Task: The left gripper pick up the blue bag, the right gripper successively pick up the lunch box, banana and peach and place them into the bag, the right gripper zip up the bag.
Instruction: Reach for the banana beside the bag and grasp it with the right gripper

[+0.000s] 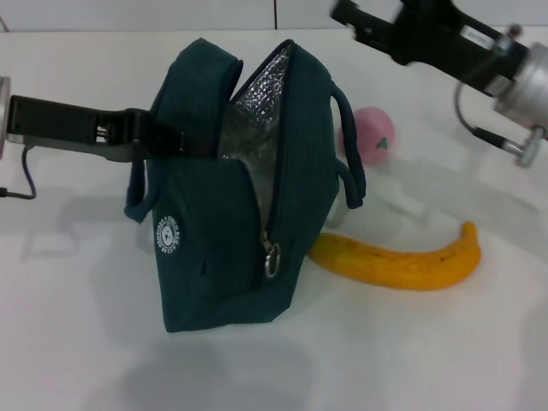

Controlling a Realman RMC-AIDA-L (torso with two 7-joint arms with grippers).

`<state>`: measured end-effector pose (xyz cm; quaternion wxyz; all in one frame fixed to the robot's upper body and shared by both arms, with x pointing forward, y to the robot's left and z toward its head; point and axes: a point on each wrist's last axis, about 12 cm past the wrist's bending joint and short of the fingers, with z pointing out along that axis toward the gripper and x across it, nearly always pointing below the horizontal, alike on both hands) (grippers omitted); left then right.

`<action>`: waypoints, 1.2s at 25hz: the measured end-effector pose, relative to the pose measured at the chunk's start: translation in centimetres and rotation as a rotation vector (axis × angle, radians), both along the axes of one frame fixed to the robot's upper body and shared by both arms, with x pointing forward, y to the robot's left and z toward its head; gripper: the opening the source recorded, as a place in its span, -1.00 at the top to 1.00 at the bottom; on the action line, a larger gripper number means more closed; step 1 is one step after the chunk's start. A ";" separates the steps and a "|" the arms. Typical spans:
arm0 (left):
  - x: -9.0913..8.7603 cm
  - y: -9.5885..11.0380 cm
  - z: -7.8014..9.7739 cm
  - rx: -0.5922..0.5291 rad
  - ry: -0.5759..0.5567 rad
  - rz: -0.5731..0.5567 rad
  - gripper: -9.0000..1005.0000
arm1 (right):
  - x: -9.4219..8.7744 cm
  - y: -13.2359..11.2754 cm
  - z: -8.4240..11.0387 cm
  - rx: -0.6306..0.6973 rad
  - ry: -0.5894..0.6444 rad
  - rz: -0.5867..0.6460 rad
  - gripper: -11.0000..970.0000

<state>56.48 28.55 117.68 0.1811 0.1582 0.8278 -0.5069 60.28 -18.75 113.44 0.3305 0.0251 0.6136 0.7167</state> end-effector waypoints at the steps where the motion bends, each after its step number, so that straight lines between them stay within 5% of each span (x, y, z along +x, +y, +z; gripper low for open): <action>1: -0.1 0.2 -0.1 0.002 -0.001 0.007 0.91 | -0.2 -0.7 0.0 -0.028 -0.025 -0.001 -0.49; 3: -0.2 0.5 -0.4 0.009 -0.007 0.020 0.91 | -0.5 -2.1 0.1 -0.100 -0.090 0.006 -0.65; 14: -0.8 1.5 -1.3 0.017 -0.007 0.054 0.91 | -0.2 -4.5 3.4 -0.582 -0.386 0.268 -0.81; 23: -1.1 1.6 -1.8 0.006 0.018 0.058 0.91 | 1.3 -3.0 6.4 -0.987 -0.461 0.464 -0.81; 30: -1.0 1.5 -1.8 0.004 0.015 0.061 0.91 | 1.6 0.6 10.5 -1.258 -0.496 0.629 -0.81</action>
